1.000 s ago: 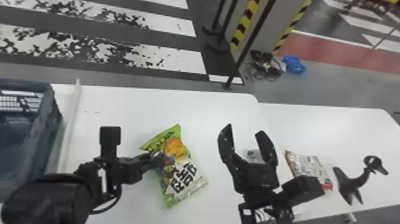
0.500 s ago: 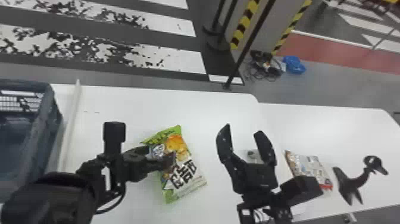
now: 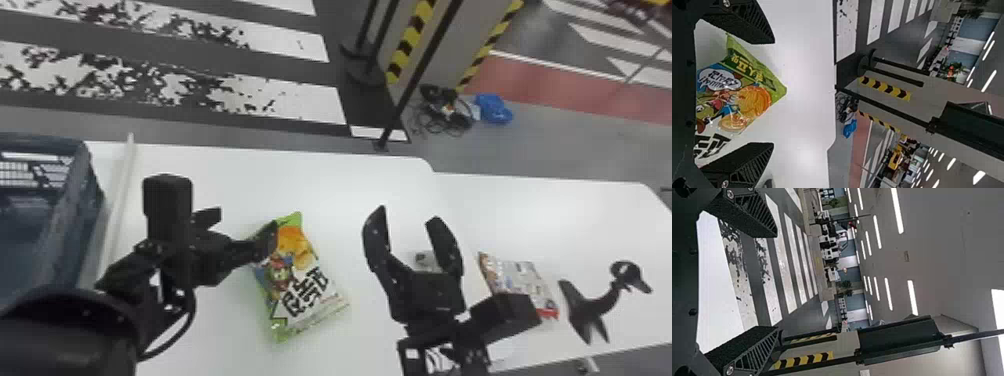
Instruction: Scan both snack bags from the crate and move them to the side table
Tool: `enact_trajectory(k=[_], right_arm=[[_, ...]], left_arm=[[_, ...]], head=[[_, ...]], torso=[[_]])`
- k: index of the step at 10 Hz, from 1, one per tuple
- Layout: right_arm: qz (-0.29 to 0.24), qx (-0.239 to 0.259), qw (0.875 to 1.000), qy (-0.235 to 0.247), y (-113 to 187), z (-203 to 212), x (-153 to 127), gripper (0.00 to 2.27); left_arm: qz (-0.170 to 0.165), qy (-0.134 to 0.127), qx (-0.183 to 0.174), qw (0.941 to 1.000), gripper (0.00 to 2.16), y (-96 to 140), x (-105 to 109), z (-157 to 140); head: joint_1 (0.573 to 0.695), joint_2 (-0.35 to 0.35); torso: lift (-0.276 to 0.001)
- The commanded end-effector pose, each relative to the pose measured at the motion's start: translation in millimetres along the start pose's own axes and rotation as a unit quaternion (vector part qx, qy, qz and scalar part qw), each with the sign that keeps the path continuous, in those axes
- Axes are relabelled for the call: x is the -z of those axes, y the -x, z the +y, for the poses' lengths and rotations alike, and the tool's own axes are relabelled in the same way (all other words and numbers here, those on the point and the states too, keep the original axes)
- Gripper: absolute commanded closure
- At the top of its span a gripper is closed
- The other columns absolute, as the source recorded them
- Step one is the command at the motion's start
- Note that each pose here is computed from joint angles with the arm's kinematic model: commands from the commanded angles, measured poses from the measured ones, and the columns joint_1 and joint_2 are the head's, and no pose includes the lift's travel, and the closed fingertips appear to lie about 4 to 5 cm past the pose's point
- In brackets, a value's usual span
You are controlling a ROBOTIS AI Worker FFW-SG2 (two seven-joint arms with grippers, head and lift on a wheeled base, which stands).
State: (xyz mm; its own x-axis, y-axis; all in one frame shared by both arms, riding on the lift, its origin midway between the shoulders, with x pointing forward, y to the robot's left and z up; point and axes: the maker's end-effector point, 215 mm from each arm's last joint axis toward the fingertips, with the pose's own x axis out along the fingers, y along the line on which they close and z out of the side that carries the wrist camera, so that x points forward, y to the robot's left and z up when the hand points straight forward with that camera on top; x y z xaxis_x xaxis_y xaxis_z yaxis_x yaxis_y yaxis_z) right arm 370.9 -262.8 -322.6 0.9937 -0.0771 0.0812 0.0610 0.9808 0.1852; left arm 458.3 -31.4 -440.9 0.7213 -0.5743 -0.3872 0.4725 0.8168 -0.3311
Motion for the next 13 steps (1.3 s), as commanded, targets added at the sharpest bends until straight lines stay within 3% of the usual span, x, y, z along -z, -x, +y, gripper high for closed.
enact_trajectory(k=[1,3,4,6,7,9,11,13], right_arm=[[0.0,-0.001,1.0,-0.001,0,1,1,0.09],[0.002,0.0,1.0,-0.002,0,1,2,0.09],[0.005,0.0,1.0,-0.002,1,0,6,0.09],[0.012,-0.003,1.0,-0.003,0,4,15,0.09],[0.016,-0.008,1.0,0.001,1,8,19,0.09],[0.032,-0.021,0.999,0.024,7,16,34,0.09],[0.092,-0.034,0.994,0.049,13,24,74,0.09],[0.164,-0.067,0.981,0.084,28,47,120,0.09]], left_arm=[[-0.018,-0.005,-0.03,0.9994,0.07,19,-15,24],[-0.039,-0.027,-0.072,0.9963,0.07,58,-24,63],[-0.061,-0.064,-0.108,0.9903,0.07,79,-34,83],[-0.158,-0.104,-0.144,0.9713,0.07,128,-77,95],[-0.181,-0.112,-0.16,0.964,0.07,154,-85,104],[-0.19,-0.115,-0.184,0.9574,0.07,197,-78,134],[-0.211,-0.119,-0.194,0.9506,0.07,239,-76,155],[-0.233,-0.11,-0.209,0.9432,0.07,283,-81,179]], head=[[0.695,-0.35],[0.695,-0.342],[0.695,-0.304],[0.695,-0.23],[0.695,-0.213],[0.695,-0.139],[0.695,-0.051],[0.695,0.025]], torso=[[-0.029],[-0.029],[-0.029],[-0.029],[-0.029],[-0.029],[-0.029],[-0.029]])
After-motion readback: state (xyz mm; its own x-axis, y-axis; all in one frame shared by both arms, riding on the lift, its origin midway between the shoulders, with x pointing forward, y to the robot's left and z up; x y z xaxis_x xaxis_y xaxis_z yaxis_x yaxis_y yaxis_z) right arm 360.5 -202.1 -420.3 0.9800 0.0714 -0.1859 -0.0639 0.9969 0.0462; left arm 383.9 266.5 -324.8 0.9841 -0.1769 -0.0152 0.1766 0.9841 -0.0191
